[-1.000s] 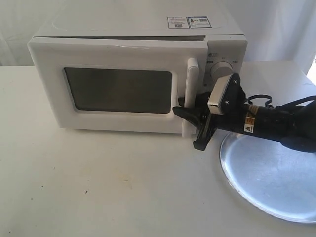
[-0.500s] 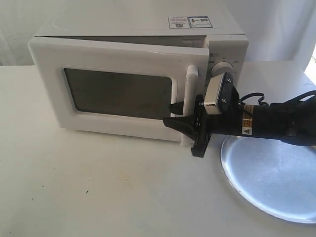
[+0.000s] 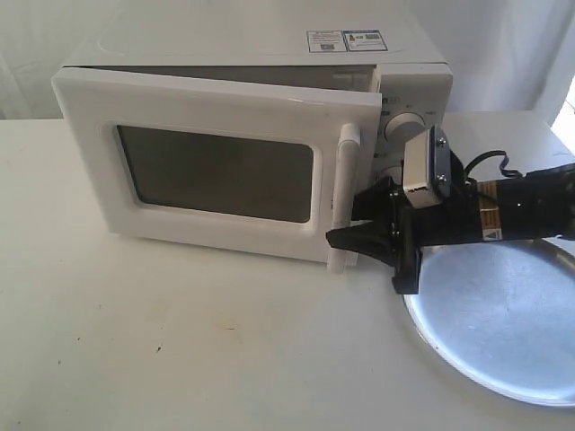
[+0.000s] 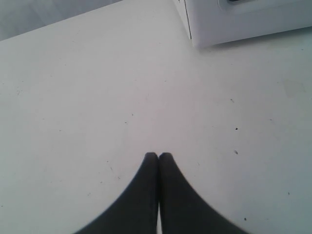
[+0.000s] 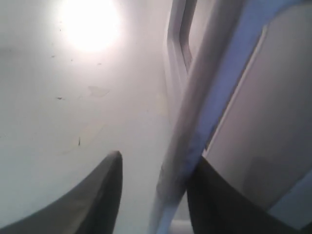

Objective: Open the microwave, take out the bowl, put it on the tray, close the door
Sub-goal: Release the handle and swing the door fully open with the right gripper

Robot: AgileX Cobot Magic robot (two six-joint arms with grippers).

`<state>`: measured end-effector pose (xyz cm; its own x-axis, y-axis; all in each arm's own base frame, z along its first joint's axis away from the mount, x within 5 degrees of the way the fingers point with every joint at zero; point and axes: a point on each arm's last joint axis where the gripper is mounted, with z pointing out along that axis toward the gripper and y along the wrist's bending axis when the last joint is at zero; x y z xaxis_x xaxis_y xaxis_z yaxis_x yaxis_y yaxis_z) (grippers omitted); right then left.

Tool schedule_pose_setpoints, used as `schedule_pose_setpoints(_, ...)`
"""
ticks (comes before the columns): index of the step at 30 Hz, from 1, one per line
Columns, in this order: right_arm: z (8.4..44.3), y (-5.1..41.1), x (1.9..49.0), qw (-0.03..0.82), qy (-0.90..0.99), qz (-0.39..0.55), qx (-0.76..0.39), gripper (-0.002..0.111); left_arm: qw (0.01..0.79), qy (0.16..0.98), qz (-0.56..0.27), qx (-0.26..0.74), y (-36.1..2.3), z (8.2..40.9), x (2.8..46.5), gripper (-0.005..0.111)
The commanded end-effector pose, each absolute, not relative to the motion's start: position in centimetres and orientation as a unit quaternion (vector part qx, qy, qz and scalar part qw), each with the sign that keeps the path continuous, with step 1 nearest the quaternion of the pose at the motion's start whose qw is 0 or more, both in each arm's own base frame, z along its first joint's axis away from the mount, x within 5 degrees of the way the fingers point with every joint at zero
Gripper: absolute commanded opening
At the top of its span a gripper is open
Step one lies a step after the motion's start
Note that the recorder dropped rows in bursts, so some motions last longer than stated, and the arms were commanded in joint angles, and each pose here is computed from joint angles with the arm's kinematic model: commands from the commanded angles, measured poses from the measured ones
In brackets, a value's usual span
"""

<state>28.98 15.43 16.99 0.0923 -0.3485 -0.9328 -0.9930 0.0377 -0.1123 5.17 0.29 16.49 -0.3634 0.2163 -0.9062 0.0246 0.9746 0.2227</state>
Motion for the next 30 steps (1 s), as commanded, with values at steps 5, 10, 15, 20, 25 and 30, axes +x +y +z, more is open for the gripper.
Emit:
schedule_pose_setpoints(5,18.3,14.0,28.1,0.388,0.606,0.331,-0.61,0.031,0.562,0.82,0.082,0.071,0.3,16.6,5.2,0.0)
schedule_pose_setpoints(10,19.5,12.6,29.3,0.389,0.725,0.24,-0.515,0.008,0.562,0.82,0.082,0.071,0.3,16.6,5.2,0.0)
schedule_pose_setpoints(15,20.2,10.7,30.8,0.409,0.797,0.128,-0.427,0.0,0.562,0.82,0.082,0.071,0.3,16.6,5.2,0.0)
schedule_pose_setpoints(20,21.5,10.9,31.8,0.447,0.773,0.104,-0.439,0.0,0.562,0.82,0.082,0.071,0.3,16.6,5.2,0.0)
schedule_pose_setpoints(25,23.6,12.4,31.9,0.491,0.725,0.18,-0.448,0.0,0.562,0.82,0.082,0.071,0.3,16.6,5.2,0.0)
schedule_pose_setpoints(30,25.0,13.5,31.3,0.523,0.666,0.246,-0.472,0.0,0.562,0.82,0.082,0.071,0.3,16.6,5.2,0.0)
